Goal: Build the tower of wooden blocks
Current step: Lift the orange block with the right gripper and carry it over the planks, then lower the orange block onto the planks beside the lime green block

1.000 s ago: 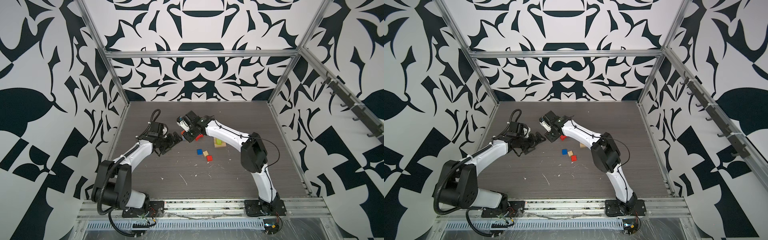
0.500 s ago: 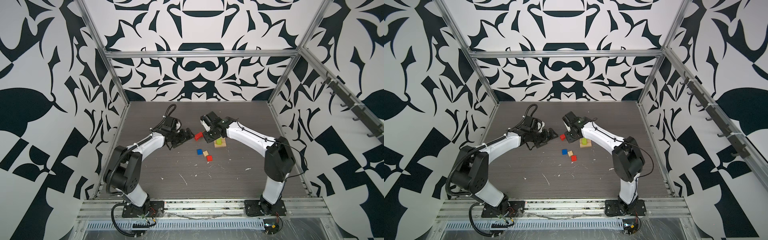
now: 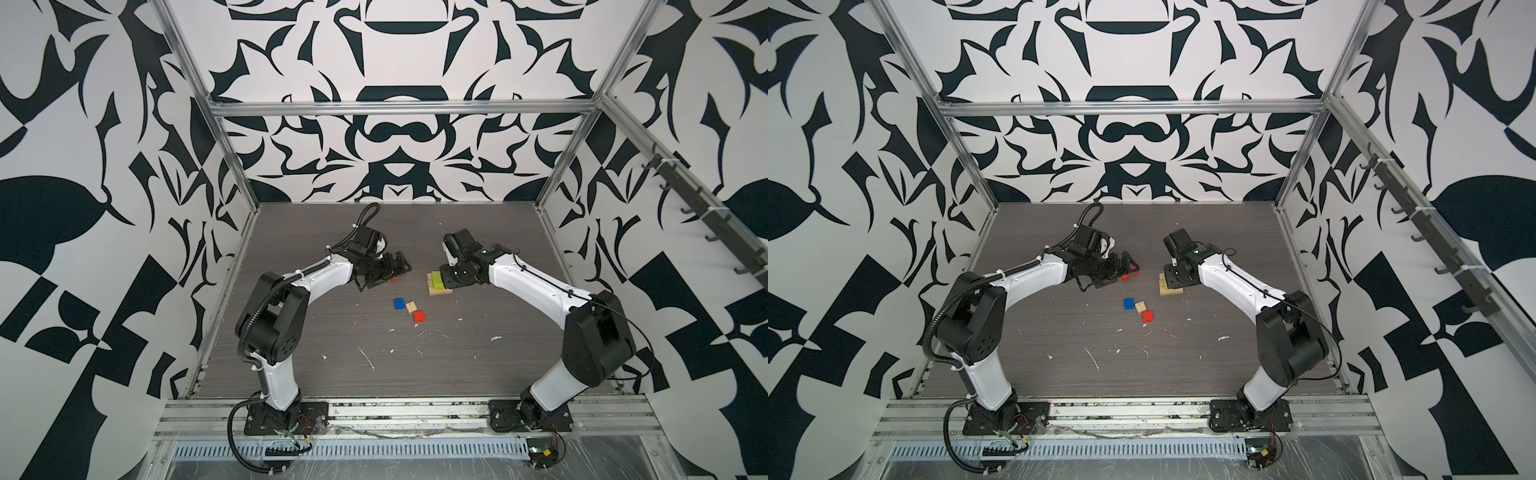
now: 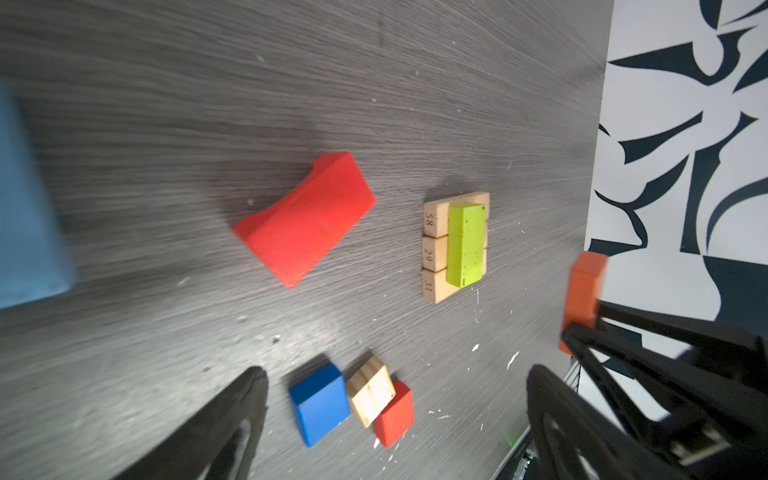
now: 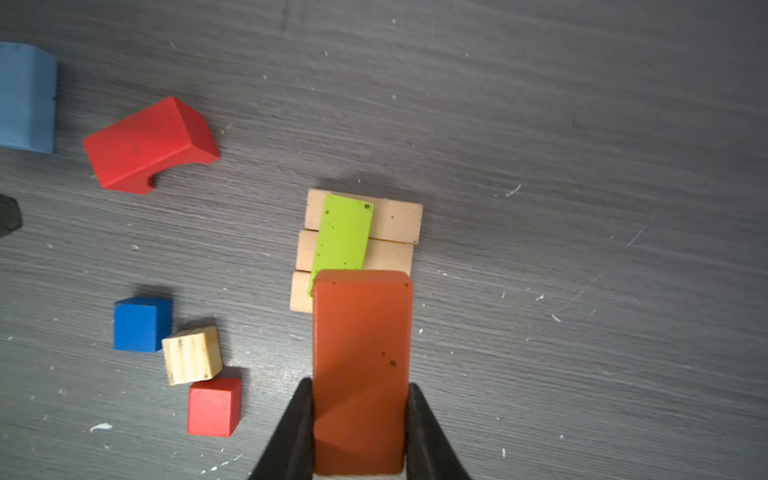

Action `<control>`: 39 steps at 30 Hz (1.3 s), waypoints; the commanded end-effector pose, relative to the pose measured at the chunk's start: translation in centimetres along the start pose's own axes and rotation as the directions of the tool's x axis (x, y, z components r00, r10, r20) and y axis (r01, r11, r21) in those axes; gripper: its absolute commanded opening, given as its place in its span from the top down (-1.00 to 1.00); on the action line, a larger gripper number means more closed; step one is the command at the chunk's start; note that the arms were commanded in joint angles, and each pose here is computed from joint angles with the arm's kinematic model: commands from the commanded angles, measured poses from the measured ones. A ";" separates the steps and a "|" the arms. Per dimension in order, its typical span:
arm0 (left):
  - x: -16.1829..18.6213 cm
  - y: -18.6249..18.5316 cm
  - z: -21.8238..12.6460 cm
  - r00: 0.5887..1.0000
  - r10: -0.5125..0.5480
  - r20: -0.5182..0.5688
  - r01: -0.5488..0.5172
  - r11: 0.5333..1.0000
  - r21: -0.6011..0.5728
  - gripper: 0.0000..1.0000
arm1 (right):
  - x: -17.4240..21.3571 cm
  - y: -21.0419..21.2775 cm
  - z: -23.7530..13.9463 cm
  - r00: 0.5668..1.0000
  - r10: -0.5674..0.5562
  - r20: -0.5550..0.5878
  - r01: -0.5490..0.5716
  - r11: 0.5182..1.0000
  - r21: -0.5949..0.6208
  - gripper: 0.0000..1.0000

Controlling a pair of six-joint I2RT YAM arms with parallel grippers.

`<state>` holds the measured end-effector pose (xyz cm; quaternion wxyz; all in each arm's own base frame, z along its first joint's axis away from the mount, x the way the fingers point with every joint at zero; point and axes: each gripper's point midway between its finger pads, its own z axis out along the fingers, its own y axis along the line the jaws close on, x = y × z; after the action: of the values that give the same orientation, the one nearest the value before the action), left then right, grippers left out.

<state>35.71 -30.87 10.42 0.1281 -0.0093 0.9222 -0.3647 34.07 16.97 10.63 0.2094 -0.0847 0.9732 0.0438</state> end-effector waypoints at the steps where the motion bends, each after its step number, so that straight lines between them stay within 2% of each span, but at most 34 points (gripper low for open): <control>1: -0.3 -1.3 0.7 1.000 0.014 -0.005 -0.014 1.000 0.027 -0.99 | -0.5 -0.5 0.1 0.997 0.061 0.038 -0.061 0.998 -0.005 0.43; 16: 0.1 -2.0 1.2 1.000 0.017 -0.018 -0.016 0.999 0.034 -0.99 | -0.7 -1.4 3.1 0.985 0.170 0.025 -0.170 0.985 -0.037 0.43; 39: 0.1 -1.9 1.7 0.999 0.011 -0.032 -0.010 0.999 0.037 -0.99 | -0.8 -1.5 5.3 0.984 0.178 -0.004 -0.179 0.983 -0.039 0.42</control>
<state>35.50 -32.77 10.19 0.1182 0.0031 0.9206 -0.3723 36.18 16.02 4.84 0.1839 -0.0055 0.9803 0.0716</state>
